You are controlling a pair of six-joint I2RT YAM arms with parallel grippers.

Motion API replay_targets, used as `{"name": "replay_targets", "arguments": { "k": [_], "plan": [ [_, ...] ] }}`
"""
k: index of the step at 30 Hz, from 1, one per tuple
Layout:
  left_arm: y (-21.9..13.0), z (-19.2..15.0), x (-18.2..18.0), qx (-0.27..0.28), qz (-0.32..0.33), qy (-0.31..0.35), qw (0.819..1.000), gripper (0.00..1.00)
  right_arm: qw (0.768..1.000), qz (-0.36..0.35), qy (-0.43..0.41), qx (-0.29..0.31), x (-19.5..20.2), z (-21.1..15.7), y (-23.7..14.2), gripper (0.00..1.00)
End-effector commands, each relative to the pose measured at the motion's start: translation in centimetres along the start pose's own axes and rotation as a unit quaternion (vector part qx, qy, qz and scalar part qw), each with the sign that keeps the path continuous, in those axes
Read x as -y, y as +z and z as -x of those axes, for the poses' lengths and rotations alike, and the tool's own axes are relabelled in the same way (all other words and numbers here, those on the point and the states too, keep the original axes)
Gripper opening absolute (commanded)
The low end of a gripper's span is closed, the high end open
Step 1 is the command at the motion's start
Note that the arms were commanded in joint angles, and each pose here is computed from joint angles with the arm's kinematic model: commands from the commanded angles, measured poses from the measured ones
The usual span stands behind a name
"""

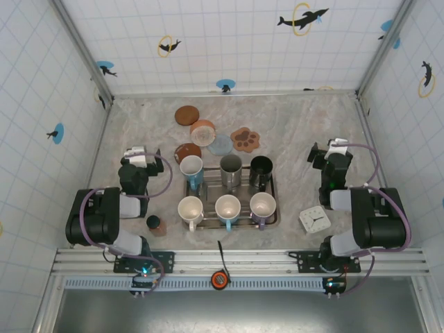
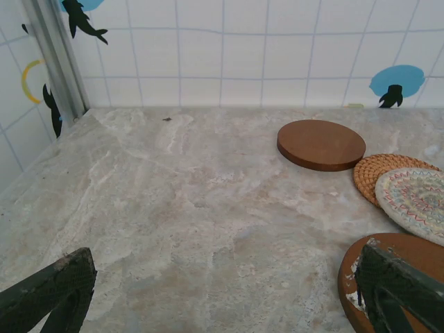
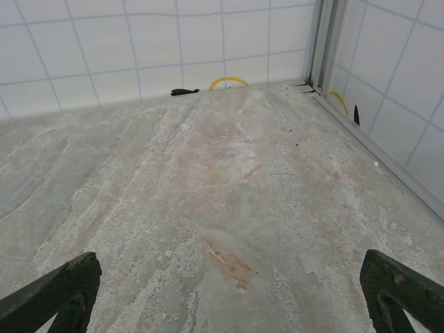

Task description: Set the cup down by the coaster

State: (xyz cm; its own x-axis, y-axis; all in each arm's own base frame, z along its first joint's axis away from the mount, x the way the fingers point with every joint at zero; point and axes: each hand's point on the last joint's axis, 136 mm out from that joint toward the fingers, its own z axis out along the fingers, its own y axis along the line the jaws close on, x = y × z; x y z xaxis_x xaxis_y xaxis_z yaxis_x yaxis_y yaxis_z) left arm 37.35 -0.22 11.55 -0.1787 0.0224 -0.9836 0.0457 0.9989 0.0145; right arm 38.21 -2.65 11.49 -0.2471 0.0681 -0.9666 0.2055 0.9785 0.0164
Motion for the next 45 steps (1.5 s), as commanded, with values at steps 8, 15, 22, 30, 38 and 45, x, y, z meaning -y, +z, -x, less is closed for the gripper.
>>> {"name": "replay_targets", "arguments": {
  "k": [8,15,22,30,38,45],
  "plan": [
    [0.4,0.9,0.2,0.011,-0.002,0.009,1.0,0.98,1.0,-0.005,0.003,0.013,0.3,0.4,-0.1,0.98],
    [0.4,0.9,0.1,0.011,0.0,0.009,1.0,0.98,1.0,-0.006,0.003,0.013,0.3,0.4,-0.1,0.98],
    [0.4,0.9,0.1,0.011,0.0,0.009,1.0,0.97,1.0,-0.006,0.003,0.013,0.2,0.4,-0.1,0.98],
    [0.4,0.9,0.1,0.011,-0.001,0.009,1.0,0.98,1.0,-0.007,0.001,0.014,0.2,0.5,-0.1,0.98],
    [0.4,0.9,0.2,0.011,-0.001,0.008,1.0,0.95,0.999,-0.032,0.002,0.014,0.7,1.2,0.0,1.0],
    [2.2,2.0,-0.8,-0.04,0.022,-0.008,0.999,0.86,0.998,-0.039,-0.001,-0.05,0.0,5.2,0.6,0.97]
  ]
}}
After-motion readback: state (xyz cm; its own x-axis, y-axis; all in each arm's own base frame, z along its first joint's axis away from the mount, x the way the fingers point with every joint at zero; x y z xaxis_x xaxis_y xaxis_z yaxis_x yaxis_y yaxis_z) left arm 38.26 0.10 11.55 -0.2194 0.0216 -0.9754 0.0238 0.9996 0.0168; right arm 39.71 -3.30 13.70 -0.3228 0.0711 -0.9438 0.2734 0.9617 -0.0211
